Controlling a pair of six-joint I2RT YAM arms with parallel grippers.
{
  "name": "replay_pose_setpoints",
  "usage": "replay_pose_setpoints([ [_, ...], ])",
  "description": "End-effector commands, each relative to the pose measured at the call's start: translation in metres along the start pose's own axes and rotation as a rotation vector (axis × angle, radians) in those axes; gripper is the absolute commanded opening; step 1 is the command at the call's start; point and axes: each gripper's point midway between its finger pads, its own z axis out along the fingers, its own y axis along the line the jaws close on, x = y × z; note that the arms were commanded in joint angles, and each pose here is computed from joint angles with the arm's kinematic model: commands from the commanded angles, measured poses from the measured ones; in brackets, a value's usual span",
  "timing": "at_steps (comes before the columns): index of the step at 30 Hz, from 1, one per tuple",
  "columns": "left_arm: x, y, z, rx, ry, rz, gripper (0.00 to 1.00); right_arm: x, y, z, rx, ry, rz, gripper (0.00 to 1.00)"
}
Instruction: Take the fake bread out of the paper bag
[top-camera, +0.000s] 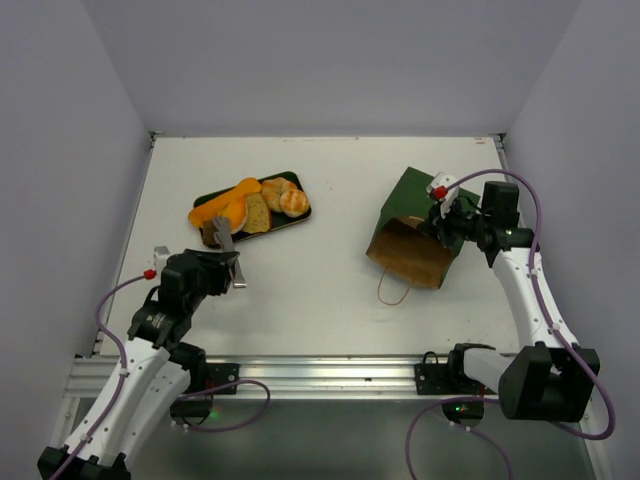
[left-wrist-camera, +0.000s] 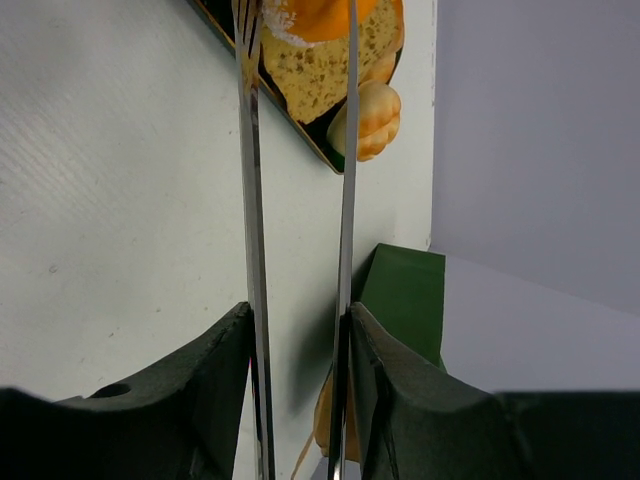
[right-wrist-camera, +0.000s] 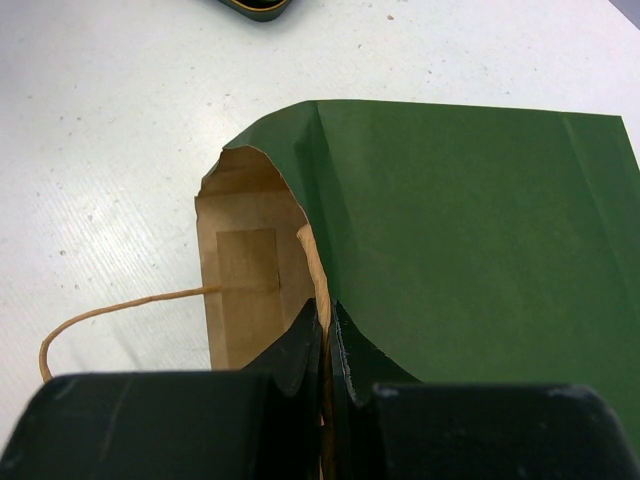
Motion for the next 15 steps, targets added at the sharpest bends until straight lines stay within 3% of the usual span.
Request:
replay_pose_setpoints([
  [1,0.0000,-0.0089,-0.0030,0.036,0.006,-0.029,0.45,-0.0095,0.0018,-0.0026,-0.005,-0.039,-0.023,0.00],
  [15,-0.0024,-0.0109,-0.0091,0.043,-0.003,-0.035,0.47,-0.0110,0.0015,-0.0032,-0.002,-0.043,-0.027,0.00],
])
